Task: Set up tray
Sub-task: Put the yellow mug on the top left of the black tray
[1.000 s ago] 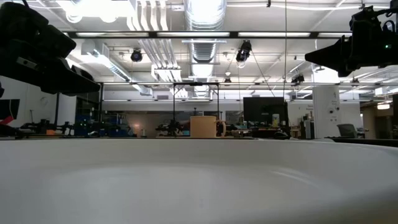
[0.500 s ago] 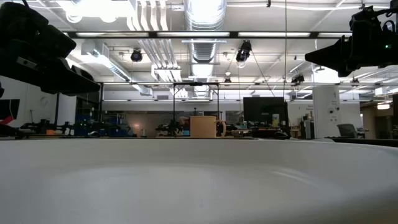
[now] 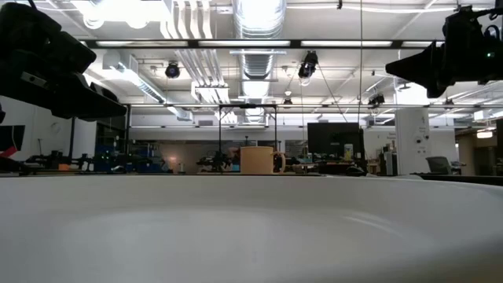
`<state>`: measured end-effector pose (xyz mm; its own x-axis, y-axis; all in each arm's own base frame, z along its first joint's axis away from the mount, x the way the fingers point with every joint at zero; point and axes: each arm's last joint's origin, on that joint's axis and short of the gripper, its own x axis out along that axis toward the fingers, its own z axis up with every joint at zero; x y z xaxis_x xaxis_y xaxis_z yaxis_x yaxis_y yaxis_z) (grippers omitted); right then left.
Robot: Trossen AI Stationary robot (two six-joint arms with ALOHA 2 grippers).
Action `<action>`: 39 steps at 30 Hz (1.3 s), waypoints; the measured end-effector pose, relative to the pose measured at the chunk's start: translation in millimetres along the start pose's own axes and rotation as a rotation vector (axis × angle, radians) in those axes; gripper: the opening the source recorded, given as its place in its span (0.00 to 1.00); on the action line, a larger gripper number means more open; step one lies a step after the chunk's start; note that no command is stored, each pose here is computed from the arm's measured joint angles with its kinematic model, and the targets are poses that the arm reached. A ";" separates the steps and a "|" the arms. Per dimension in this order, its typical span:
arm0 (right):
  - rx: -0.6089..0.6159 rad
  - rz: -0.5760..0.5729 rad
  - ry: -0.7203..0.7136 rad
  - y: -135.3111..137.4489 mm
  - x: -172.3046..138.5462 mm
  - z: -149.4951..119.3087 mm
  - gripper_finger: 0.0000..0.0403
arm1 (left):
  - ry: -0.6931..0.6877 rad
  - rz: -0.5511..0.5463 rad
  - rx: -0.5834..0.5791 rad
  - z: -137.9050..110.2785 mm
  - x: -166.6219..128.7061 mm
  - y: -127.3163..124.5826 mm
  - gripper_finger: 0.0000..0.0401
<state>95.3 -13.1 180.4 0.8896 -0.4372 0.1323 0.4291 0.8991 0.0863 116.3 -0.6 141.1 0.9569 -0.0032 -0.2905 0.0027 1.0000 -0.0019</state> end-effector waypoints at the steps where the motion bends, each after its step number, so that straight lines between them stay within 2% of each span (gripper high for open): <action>1: 0.003 0.000 -0.006 0.0 0.0 0.7 0.07 | 0.000 0.000 0.000 0.0 0.0 0.0 0.00; 8: 0.069 0.004 -0.120 0.0 -0.7 12.4 0.07 | 0.000 0.003 0.000 0.0 0.0 0.1 0.00; 15: 0.112 0.014 -0.107 0.2 -0.6 11.2 0.07 | 0.000 0.003 0.000 0.0 0.0 0.1 0.00; 19: 0.069 0.015 -0.164 0.1 -1.4 17.0 0.07 | 0.000 0.003 0.000 0.0 0.0 0.1 0.00; 28: 0.043 -0.016 -0.416 -3.1 -8.9 42.8 0.07 | 0.000 0.002 0.000 0.0 0.0 0.1 0.00; 32: 0.032 -0.087 -0.437 -5.5 -11.4 68.1 0.07 | 0.000 -0.001 0.000 0.0 0.0 0.0 0.00; 35: -0.011 -0.094 -0.428 -4.5 -10.5 90.5 0.07 | 0.000 -0.001 0.000 0.0 0.0 0.0 0.00; 39: -0.163 -0.116 -0.377 0.8 -0.4 110.7 0.07 | 0.000 -0.001 0.000 0.0 0.0 0.0 0.00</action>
<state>78.0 -14.5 289.7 0.7274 -0.4848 0.4857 0.5687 0.8219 -0.0313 116.3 -0.6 141.1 0.9570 -0.0043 -0.2901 0.0039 1.0000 -0.0020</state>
